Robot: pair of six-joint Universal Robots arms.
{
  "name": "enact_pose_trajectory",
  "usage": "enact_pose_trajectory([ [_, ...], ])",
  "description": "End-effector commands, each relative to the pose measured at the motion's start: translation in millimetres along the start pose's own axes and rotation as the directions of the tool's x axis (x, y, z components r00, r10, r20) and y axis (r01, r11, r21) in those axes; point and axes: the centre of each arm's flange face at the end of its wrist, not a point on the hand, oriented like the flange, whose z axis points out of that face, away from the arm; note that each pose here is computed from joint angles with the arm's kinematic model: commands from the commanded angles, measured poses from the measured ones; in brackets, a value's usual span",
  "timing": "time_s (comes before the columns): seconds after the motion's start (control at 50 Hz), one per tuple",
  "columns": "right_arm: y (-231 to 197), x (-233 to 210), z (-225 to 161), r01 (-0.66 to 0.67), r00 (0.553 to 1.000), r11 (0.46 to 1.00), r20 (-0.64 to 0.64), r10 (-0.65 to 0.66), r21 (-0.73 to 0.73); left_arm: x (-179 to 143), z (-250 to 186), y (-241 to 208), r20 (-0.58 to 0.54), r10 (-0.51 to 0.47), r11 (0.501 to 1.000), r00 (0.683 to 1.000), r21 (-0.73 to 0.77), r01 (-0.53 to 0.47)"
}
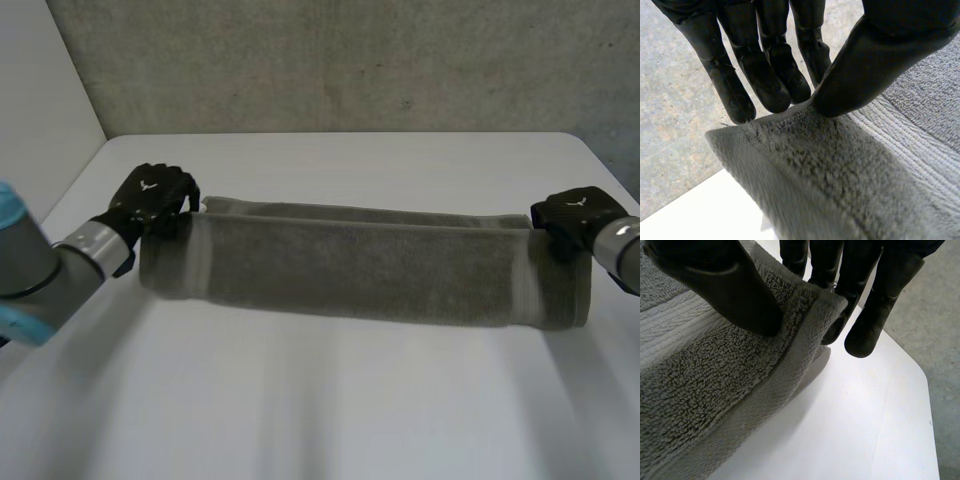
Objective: Fold the towel.
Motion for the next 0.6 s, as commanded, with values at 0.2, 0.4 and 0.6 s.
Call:
enact_pose_trajectory([
  [0.2,-1.5,-15.6,75.8,-0.052,0.989,0.986,-0.126,0.072,0.159,-7.9,70.2,33.9,0.044,0.007,1.000,0.999,-0.001,-0.007],
  [0.4,0.9,-19.5,104.5,-0.038,0.985,0.982,-0.160,0.068,0.187,-6.2,84.2,42.4,0.044,0.020,0.999,0.999,0.026,-0.022],
  [0.6,-12.7,-17.3,95.6,-0.046,0.980,0.978,-0.181,0.084,0.204,-2.8,81.7,18.5,0.061,0.027,0.999,0.998,0.041,-0.029],
])
